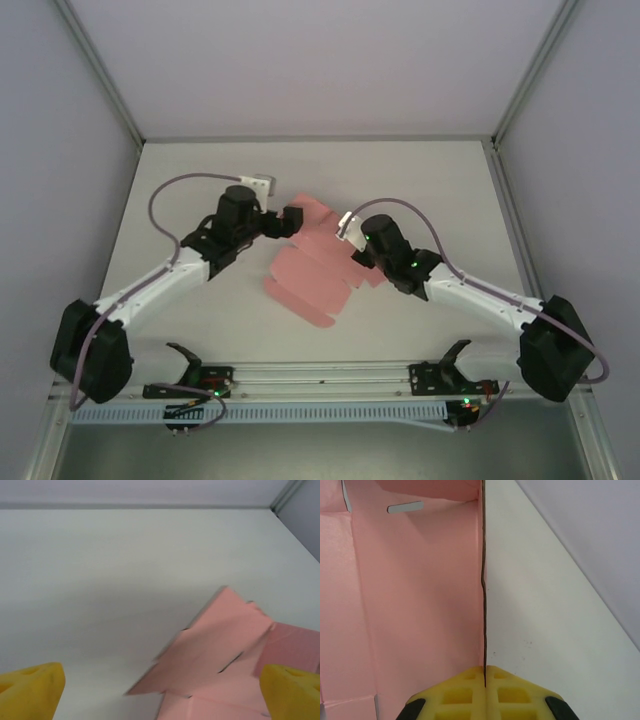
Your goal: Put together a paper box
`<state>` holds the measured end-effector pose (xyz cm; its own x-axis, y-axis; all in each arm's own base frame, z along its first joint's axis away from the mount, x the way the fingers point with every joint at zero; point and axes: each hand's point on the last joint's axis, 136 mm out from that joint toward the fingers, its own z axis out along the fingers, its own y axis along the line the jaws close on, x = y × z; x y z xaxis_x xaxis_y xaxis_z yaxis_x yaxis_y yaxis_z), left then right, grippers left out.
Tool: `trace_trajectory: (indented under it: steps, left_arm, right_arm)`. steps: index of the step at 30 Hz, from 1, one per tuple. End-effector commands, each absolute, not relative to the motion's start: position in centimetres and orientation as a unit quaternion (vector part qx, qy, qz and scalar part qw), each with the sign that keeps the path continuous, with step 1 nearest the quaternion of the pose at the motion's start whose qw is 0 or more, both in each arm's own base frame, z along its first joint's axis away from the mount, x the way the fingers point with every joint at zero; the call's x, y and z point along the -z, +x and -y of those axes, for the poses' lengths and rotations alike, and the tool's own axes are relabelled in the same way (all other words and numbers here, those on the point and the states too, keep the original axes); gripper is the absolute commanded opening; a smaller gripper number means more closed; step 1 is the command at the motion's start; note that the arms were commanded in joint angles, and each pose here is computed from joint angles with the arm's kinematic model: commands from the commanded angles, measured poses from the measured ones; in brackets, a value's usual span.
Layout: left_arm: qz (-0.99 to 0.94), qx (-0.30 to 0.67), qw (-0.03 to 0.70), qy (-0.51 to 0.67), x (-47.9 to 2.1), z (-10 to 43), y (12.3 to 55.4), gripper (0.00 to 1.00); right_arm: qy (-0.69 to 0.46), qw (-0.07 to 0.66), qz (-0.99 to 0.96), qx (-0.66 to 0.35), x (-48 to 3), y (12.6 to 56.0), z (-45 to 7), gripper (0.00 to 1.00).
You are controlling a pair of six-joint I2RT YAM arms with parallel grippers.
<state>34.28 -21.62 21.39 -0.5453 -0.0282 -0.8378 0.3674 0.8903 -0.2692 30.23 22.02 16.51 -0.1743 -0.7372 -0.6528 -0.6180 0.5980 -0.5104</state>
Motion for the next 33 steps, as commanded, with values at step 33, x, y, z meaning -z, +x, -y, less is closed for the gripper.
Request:
trace_trajectory:
  steps: [33]
  left_arm:
    - [-0.861, 0.310, 0.356, 0.191, -10.3, 24.9, 33.3, 1.00]
  right_arm:
    - [-0.452, 0.497, -0.740, 0.000, -17.7, 29.4, -24.2, 0.00]
